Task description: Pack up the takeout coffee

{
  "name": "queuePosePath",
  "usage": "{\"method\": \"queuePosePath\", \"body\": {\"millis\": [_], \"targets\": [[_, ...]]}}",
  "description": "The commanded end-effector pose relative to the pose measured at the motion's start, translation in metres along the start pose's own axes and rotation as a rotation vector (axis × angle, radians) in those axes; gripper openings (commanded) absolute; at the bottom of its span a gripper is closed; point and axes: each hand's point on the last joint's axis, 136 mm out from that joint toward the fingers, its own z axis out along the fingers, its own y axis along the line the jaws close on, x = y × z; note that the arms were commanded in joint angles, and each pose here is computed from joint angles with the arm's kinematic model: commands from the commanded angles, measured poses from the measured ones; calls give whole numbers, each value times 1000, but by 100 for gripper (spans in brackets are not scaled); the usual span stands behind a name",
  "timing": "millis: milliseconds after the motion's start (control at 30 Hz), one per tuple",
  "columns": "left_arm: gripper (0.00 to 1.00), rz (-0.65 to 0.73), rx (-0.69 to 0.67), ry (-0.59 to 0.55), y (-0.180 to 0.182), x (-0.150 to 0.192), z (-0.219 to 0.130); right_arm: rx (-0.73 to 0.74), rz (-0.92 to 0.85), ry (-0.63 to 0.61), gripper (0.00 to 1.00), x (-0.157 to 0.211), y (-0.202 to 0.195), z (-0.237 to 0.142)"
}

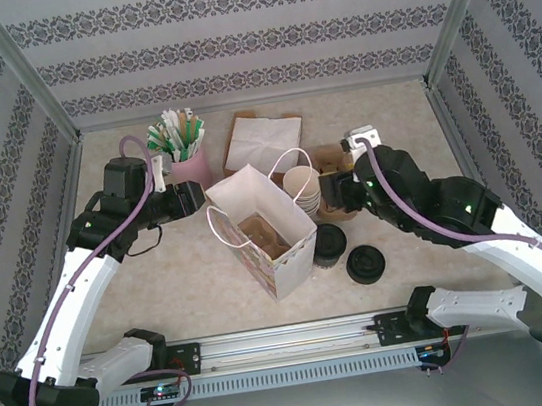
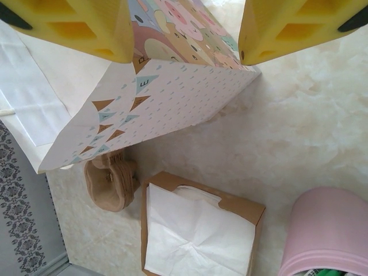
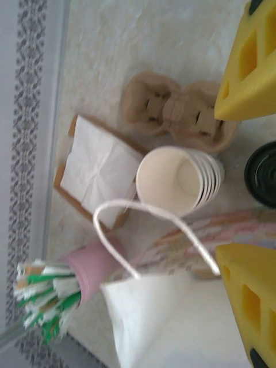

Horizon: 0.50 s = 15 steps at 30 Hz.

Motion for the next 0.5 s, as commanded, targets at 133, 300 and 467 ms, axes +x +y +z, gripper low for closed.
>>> {"method": "queuePosePath", "body": {"millis": [133, 300, 467], "targets": [[52, -16, -5, -68, 1, -5, -11, 99, 70, 100, 61, 39, -44, 5], [52, -22, -16, -93, 4, -3, -18, 31, 212, 248, 62, 76, -47, 28], [53, -31, -18, -94, 6, 4, -23, 5, 255, 385, 62, 119, -44, 45]]}}
